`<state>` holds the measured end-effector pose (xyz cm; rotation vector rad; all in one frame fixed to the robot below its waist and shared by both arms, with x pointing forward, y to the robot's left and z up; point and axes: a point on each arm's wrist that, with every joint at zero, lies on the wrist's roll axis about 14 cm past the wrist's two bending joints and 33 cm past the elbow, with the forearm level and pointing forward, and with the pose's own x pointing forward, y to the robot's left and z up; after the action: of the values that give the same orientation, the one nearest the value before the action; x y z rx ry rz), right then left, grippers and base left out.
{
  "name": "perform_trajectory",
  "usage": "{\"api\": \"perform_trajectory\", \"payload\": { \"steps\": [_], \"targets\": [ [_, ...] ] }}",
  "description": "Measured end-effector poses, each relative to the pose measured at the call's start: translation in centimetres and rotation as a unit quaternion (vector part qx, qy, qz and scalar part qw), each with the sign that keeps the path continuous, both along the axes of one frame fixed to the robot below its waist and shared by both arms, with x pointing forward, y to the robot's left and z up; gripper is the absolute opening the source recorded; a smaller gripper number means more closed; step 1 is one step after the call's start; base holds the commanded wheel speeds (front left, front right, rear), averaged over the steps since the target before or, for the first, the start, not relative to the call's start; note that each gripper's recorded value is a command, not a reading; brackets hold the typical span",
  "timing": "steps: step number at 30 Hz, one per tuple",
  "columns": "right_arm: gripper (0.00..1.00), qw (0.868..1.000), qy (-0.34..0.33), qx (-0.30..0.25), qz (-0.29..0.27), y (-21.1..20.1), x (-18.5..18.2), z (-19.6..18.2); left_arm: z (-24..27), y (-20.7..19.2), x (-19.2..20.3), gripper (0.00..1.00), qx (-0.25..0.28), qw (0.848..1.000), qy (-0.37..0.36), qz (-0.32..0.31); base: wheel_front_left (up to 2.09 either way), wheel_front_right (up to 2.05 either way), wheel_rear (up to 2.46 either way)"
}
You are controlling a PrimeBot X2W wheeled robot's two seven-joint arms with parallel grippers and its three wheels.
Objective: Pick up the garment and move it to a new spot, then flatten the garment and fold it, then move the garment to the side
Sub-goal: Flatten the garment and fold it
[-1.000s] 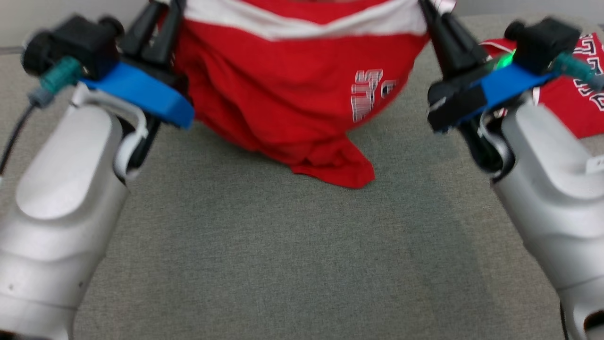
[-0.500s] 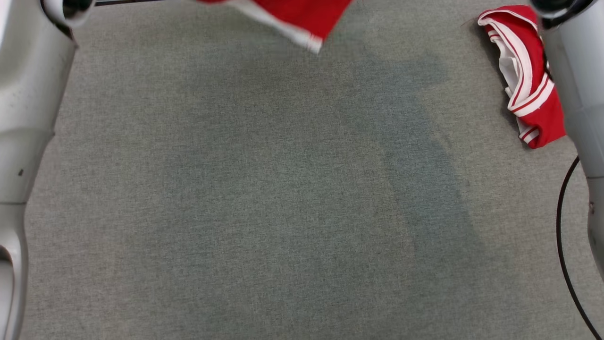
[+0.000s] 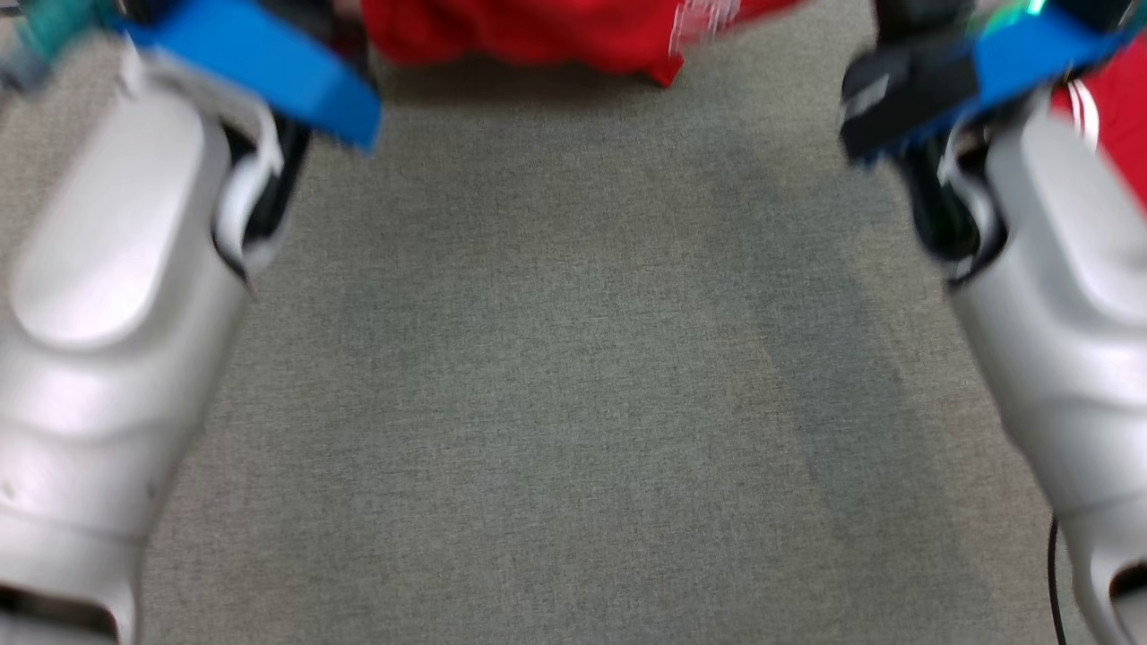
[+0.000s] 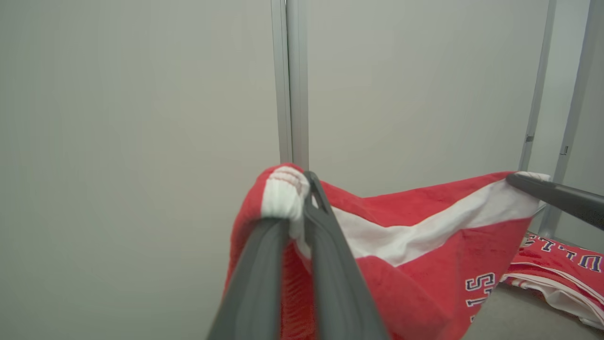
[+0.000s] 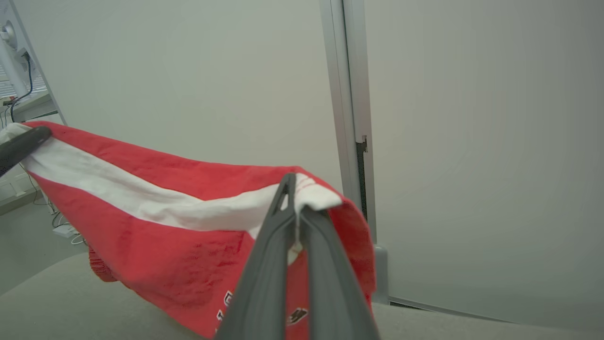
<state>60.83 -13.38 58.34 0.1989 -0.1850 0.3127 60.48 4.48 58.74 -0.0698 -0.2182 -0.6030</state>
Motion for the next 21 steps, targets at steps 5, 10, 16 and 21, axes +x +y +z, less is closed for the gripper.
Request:
{"api": "perform_trajectory", "payload": {
  "steps": [5, 10, 16, 21],
  "targets": [
    [0.0, 0.999, 0.05, -0.01, 0.012, 0.2, -4.0, -5.0, -5.6, 1.4, -3.9, 0.0, -0.019, 0.997, 0.071, 0.019, 0.0, 0.0, 0.0],
    [0.0, 0.995, 0.099, -0.014, 0.022, 0.3, -8.8, -8.9, -9.4, 2.2, -9.4, 0.0, -0.032, 0.991, 0.123, 0.034, 0.0, 0.0, 0.0],
    [0.0, 0.988, 0.153, -0.004, 0.027, 0.2, -14.9, -12.6, -13.8, 3.3, -16.2, 0.0, -0.026, 0.98, 0.191, 0.051, 0.0, 0.0, 0.0],
    [0.0, 0.982, 0.185, 0.01, 0.028, -0.1, -20.2, -14.2, -15.8, 3.7, -21.9, 0.0, -0.031, 0.97, 0.232, 0.06, 0.0, 0.0, 0.0]
  ]
}}
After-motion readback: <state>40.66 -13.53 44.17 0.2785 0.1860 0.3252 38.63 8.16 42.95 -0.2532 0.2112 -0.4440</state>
